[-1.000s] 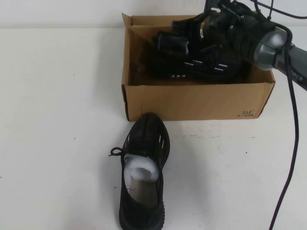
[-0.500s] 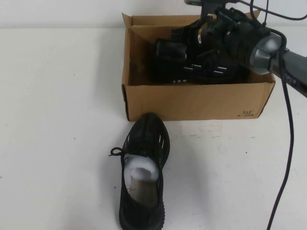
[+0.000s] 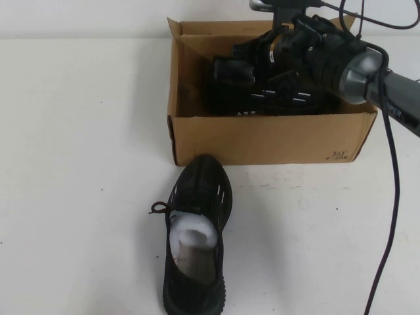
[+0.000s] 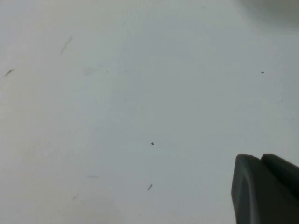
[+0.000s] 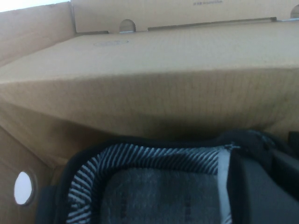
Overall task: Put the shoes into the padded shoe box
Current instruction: Place the shoe in the shoe box
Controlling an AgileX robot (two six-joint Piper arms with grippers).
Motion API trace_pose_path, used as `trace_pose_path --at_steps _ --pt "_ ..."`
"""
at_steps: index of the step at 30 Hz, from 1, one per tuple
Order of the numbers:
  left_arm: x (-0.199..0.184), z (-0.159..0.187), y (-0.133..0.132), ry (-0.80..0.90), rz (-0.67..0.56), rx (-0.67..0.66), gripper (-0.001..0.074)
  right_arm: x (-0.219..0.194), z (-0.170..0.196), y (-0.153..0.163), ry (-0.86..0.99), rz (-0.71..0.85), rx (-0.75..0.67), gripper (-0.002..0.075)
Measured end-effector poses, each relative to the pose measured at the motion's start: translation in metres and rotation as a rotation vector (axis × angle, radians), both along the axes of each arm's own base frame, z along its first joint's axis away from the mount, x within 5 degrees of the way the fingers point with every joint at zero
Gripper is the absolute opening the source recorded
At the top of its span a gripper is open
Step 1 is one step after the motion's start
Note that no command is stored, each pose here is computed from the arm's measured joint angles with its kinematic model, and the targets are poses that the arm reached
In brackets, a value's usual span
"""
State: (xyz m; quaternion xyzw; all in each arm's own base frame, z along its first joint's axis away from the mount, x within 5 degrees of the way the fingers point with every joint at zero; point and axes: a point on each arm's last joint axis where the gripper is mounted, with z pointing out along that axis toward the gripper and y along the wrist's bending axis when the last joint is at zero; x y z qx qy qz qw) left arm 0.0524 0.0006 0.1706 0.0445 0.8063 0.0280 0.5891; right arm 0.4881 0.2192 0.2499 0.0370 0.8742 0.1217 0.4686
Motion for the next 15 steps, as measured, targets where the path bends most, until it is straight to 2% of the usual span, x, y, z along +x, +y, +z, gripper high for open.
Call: trace_pose_path --at_steps 4,7,15 --pt "0.0000 0.0000 0.0000 0.000 0.000 0.000 -0.0004 0.0000 0.0000 0.0000 0.000 0.001 -0.002 0.0010" --pt "0.0000 0.0000 0.0000 0.000 0.000 0.000 -0.0004 0.0001 0.0002 0.0002 -0.003 0.003 0.000 0.0055" --pt "0.0000 0.0000 0.0000 0.000 0.000 0.000 -0.0004 -0.0001 0.0024 -0.0003 -0.004 -0.001 -0.003 0.0359"
